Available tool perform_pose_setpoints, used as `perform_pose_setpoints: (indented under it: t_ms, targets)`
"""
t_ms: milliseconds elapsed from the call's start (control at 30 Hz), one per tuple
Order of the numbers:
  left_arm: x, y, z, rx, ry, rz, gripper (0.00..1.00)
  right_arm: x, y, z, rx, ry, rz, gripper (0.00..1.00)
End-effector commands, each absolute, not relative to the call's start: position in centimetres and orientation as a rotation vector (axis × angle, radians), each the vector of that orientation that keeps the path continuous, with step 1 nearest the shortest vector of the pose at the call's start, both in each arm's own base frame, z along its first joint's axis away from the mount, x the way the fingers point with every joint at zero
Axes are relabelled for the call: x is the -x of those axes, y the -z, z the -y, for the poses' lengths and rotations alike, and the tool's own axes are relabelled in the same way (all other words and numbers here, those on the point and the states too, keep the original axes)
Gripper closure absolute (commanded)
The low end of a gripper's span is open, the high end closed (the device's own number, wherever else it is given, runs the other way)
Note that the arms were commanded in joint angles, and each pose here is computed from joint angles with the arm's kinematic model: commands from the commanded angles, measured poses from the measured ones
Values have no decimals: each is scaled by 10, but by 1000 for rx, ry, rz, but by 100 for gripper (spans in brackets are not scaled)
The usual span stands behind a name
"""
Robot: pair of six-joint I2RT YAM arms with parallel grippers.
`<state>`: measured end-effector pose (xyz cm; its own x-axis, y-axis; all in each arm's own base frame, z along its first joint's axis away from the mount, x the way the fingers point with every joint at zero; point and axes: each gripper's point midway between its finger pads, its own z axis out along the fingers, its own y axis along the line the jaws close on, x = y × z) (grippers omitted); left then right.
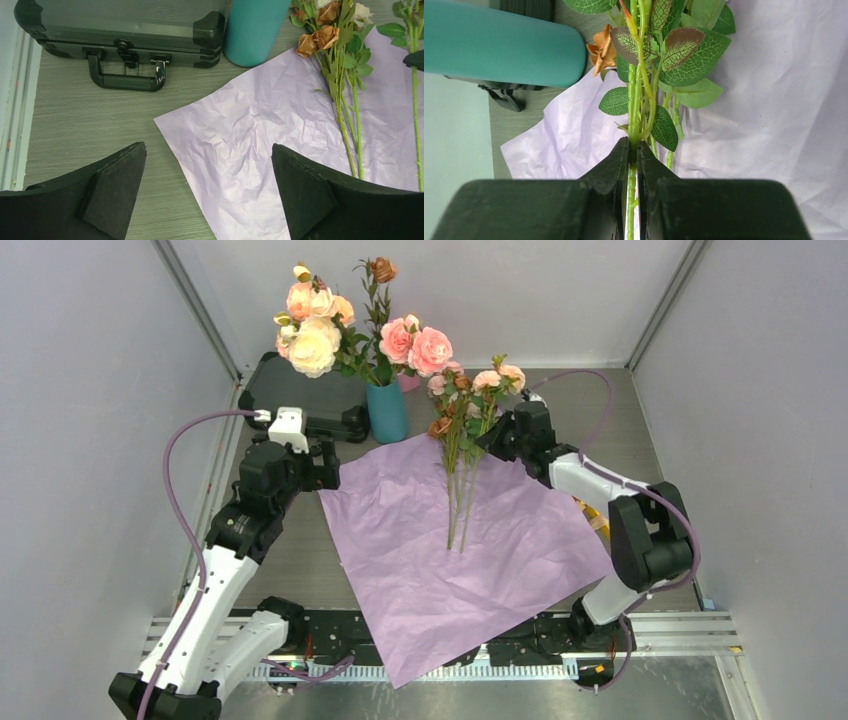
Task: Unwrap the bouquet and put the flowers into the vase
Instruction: Pick up the fake flower from the wrapping paper.
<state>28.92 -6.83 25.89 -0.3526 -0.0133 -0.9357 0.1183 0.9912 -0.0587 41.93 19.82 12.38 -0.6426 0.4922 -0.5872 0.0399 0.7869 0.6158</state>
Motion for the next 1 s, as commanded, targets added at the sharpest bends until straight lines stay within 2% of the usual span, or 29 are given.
perform_pose_setpoints:
  t_ms: [0, 300, 567, 767, 967]
  targets:
    - [-289, -277, 70, -95, 149, -1875, 0, -418, -176, -195, -342, -758, -2029, 100]
    - [-285, -278, 98, -202, 306, -1852, 1, -357, -232, -194, -176, -889, -1871, 100]
    - [-268, -289, 158, -259, 712, -1841, 8, -267, -300, -207, 67, -1057, -1660, 100]
    - [-215, -305, 237, -291, 1114, -1774, 11, -203, -341, -235, 325, -1172, -1519, 100]
    - [-153, -364, 287, -362, 1458, -1539, 10, -166, -350, -269, 514, -1263, -1485, 100]
